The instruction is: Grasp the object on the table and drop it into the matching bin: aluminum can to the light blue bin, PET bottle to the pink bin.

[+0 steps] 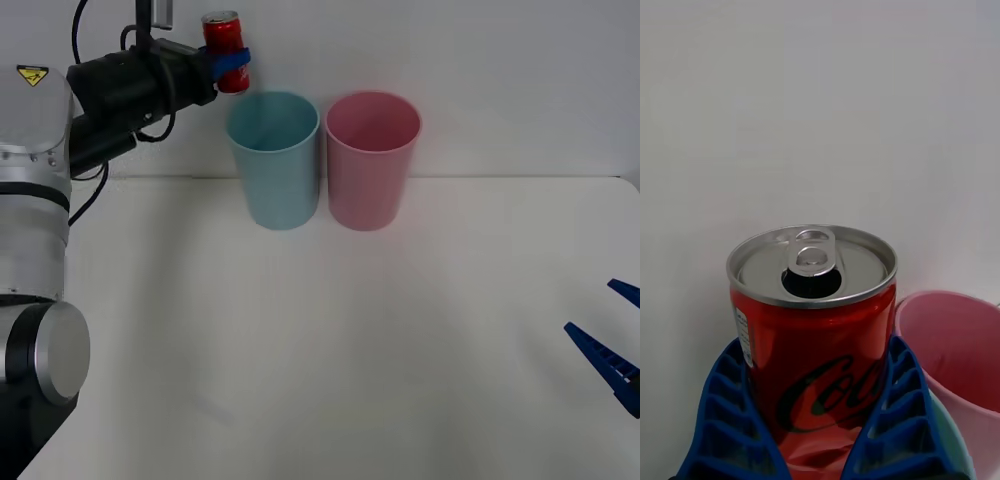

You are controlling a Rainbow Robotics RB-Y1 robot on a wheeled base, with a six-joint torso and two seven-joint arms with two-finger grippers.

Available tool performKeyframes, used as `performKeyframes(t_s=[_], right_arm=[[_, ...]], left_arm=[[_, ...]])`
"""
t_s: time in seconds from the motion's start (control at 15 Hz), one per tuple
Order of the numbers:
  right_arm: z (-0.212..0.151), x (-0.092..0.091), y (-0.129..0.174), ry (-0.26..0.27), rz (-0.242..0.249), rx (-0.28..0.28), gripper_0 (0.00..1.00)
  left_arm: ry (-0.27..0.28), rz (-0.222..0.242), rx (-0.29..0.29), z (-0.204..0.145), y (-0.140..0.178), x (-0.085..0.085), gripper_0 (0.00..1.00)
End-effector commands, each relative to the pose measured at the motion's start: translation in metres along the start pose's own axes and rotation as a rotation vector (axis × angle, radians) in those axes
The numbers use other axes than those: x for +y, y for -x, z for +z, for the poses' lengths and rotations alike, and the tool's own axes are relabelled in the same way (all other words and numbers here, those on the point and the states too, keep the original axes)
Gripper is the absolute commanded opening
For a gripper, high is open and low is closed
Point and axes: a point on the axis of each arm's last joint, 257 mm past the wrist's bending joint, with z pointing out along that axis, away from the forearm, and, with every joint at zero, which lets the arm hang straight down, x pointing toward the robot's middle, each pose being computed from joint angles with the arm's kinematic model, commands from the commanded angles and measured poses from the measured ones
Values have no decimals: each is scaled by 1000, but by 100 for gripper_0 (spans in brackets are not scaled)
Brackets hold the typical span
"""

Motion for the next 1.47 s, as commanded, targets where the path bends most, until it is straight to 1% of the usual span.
performKeyframes(t_s=[0.07,0.13,0.27,0.4,0.47,0.53,0.6,0.67,0.73,0.87,1.07,1.2,1.27,1.47], right_arm=[[0,0,0,0,0,0,100],[0,0,0,0,0,0,100],[0,0,0,0,0,0,100],[0,0,0,0,0,0,100],[0,0,0,0,0,0,100],[0,0,0,0,0,0,100],[0,0,0,0,0,0,100],[0,0,0,0,0,0,100],[0,0,0,0,0,0,100],[0,0,0,0,0,0,100],[0,0,0,0,0,0,100],[0,0,0,0,0,0,100],[0,0,0,0,0,0,100],[0,0,0,0,0,0,100]], left_arm=[[4,31,19,21,-1,-10,1],[5,31,17,28,-2,-17,1],[6,31,8,35,-2,-25,1],[5,36,10,37,-3,-27,2],[5,36,10,37,-3,-27,5],[4,37,11,37,-3,-27,16],[3,35,9,37,-2,-28,30],[2,36,9,37,-2,-28,75],[3,41,8,37,-2,-28,100],[2,40,6,38,-2,-28,100],[-1,19,-6,35,-2,-27,100],[-5,-4,-23,29,-3,-23,100],[-12,-13,-34,24,-3,-23,100],[-21,-9,-77,-3,-1,-17,100]])
